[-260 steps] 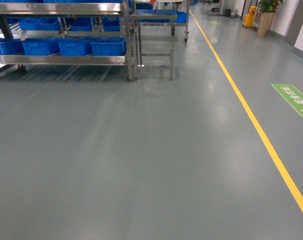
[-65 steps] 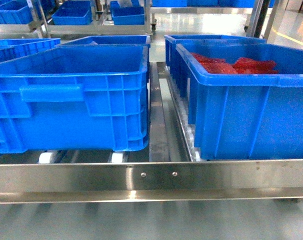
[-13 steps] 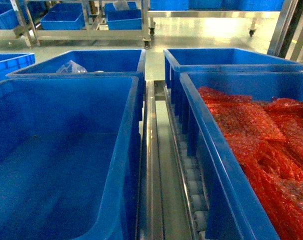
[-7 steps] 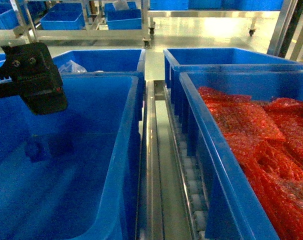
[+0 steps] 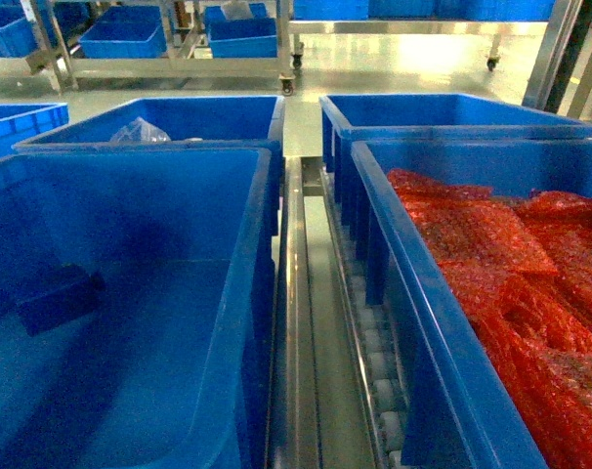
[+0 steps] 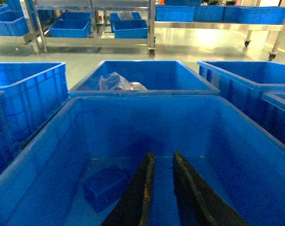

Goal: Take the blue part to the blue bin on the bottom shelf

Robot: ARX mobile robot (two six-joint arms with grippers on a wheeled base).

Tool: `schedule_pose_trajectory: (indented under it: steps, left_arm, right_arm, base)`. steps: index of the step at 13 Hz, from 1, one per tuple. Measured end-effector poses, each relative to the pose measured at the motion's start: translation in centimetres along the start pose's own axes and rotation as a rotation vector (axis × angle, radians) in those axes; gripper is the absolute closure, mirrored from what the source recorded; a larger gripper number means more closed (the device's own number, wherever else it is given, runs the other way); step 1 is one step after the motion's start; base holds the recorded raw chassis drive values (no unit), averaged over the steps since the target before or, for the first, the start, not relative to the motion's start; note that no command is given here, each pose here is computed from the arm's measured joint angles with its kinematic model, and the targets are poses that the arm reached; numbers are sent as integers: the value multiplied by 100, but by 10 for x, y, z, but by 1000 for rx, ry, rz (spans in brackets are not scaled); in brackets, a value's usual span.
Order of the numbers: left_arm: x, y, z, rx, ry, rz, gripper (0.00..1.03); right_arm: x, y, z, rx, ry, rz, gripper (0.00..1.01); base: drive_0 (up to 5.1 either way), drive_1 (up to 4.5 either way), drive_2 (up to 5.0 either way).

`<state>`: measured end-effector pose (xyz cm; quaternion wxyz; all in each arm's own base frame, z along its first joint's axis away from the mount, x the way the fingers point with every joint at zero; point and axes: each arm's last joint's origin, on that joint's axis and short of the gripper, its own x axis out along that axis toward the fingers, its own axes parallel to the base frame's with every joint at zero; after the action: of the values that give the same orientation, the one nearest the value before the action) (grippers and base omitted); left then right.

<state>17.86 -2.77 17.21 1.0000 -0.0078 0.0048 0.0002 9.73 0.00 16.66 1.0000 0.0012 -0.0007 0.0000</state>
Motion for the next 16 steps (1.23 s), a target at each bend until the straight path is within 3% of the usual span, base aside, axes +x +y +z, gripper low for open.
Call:
schedule_pose_trajectory:
  steps: [1, 2, 4, 16]
  left_arm:
    - [-6, 5, -6, -2, -13, 3, 101]
    - [-13, 9, -12, 4, 23, 8, 101]
    - [-42, 28, -6, 1, -6, 0, 101]
    - [-61, 28, -2, 1, -21, -1, 101]
  right_arm:
    - [0, 0, 0, 0, 0, 0, 3]
    - [0, 0, 0, 0, 0, 0, 3]
    - [0, 0, 0, 0, 0, 0, 3]
    - [0, 0, 0, 0, 0, 0, 3]
  base:
    - [0, 0, 0]
    - [0, 0, 0]
    - [0, 0, 0]
    - [0, 0, 0]
